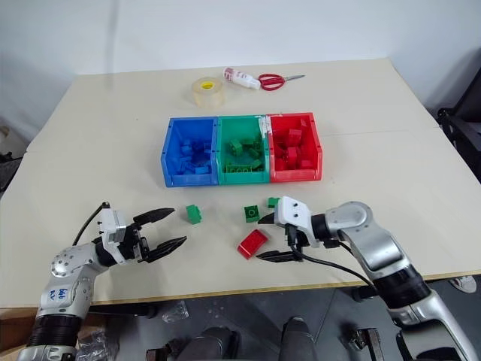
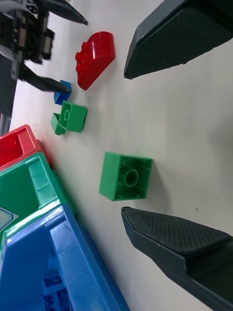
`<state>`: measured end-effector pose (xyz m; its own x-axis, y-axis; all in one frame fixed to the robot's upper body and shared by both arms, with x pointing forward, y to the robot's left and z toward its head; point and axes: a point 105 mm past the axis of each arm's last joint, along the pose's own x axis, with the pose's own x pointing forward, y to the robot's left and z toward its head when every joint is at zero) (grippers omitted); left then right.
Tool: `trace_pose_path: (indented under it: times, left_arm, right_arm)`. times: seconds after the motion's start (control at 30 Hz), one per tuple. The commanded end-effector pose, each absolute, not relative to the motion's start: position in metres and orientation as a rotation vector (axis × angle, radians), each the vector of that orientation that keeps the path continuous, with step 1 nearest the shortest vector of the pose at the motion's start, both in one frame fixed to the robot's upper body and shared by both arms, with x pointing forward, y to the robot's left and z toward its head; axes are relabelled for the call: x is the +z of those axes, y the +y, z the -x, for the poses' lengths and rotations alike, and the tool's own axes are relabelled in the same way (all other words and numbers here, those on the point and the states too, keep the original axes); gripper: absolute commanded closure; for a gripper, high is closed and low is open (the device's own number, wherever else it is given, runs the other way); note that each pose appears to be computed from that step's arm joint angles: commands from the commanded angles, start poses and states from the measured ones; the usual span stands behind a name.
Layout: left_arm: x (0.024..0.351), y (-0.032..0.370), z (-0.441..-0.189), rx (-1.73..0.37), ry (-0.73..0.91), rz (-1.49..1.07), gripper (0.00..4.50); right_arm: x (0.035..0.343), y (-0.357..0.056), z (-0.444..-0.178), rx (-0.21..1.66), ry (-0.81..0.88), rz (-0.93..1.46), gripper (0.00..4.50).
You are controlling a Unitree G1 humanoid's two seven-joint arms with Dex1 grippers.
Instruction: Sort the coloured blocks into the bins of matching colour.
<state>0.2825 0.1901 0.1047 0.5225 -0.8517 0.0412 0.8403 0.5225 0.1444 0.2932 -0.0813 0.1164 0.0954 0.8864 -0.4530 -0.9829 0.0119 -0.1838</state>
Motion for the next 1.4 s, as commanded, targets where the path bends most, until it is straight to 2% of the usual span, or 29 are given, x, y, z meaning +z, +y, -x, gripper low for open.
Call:
trace_pose_path:
  times: [0.03,0.13,0.3,0.33,0.43,0.7,0.83,0.97,1.13,1.27,1.4]
  left_arm:
    - [0.112,0.191,-0.278,-0.995,-0.148,-0.117,0.0]
    - [0.112,0.192,-0.276,-0.982,-0.149,-0.115,0.0]
    - [0.111,0.193,-0.273,-0.966,-0.147,-0.113,0.0]
    - [0.111,0.193,-0.273,-0.965,-0.146,-0.113,0.0]
    - [0.111,0.193,-0.274,-0.965,-0.145,-0.113,0.0]
    - [0.113,0.189,-0.281,-0.989,-0.149,-0.113,0.0]
    - [0.113,0.188,-0.283,-1.008,-0.147,-0.111,0.0]
    - [0.114,0.185,-0.286,-1.034,-0.154,-0.107,0.0]
    - [0.116,0.184,-0.291,-1.048,-0.16,-0.112,0.0]
    - [0.117,0.183,-0.292,-1.062,-0.172,-0.115,0.0]
    - [0.12,0.181,-0.288,-1.098,-0.188,-0.117,0.0]
  right_arm:
    - [0.114,-0.072,-0.293,1.534,0.22,0.53,0.05]
    - [0.11,-0.069,-0.293,1.562,0.235,0.528,0.05]
    - [0.109,-0.07,-0.295,1.556,0.25,0.514,1.63]
    - [0.11,-0.07,-0.295,1.551,0.244,0.51,2.07]
    - [0.12,-0.07,-0.296,1.529,0.202,0.486,3.04]
    - [0.163,-0.082,-0.303,1.382,0.068,0.383,3.04]
    - [0.195,-0.111,-0.328,1.18,-0.006,0.359,3.04]
    - [0.218,-0.147,-0.364,0.96,-0.06,0.392,3.04]
    - [0.227,-0.161,-0.393,0.838,-0.085,0.437,3.04]
    - [0.233,-0.166,-0.412,0.731,-0.115,0.446,1.66]
    - [0.232,-0.164,-0.407,0.75,-0.136,0.457,0.29]
